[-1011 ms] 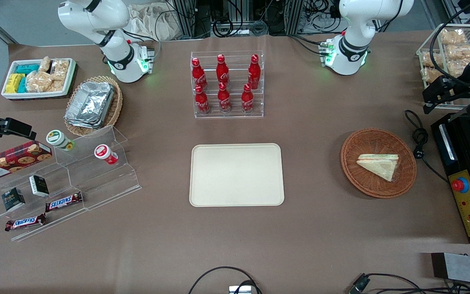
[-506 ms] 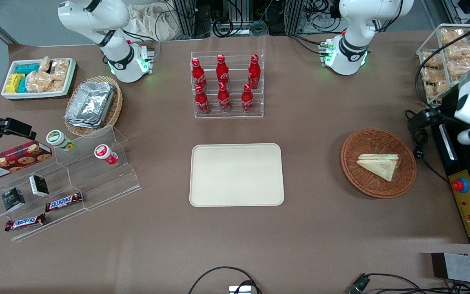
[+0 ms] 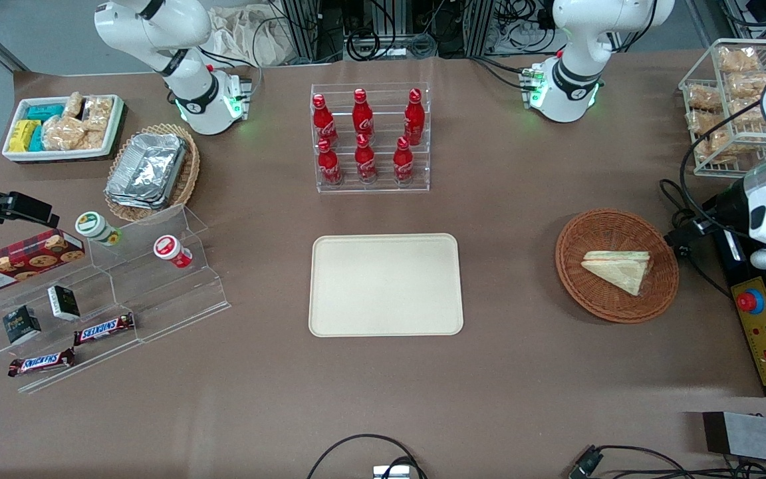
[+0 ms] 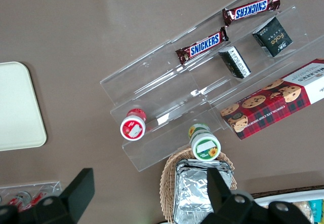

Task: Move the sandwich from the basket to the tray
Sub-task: 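Move the left gripper down over the wrapped sandwich in the wicker basket, then close the left gripper on the wrapped sandwich's crust edge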

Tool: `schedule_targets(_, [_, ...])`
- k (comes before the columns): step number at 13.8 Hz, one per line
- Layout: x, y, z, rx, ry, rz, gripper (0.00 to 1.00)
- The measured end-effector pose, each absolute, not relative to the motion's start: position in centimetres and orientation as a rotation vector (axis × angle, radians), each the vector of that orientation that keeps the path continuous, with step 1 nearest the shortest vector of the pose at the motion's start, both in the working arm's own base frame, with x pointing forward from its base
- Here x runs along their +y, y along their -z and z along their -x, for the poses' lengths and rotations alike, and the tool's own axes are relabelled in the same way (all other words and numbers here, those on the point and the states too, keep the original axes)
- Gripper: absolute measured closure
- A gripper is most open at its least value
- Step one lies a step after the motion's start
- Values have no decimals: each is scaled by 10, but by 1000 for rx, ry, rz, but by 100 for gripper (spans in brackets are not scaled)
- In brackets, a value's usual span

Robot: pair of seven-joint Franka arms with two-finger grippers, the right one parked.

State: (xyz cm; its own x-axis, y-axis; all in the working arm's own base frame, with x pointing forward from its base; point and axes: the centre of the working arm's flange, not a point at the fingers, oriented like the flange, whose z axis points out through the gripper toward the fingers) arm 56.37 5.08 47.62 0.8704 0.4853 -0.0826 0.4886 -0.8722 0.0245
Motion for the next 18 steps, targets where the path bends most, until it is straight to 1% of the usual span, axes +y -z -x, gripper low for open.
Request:
schedule_targets(4, [82,-413,-550,976,34,-2879,0])
schedule_targets(7, [90,-370,-535,1119,-21,-2784,0])
schedule_targets(10, [84,-347,-528,1265,-35,-2724,0])
schedule_targets(13, [78,-325,-527,1355,-85,-2686,0])
schedule_targets(18, [47,-270,-520,1432,-157,-2665,0])
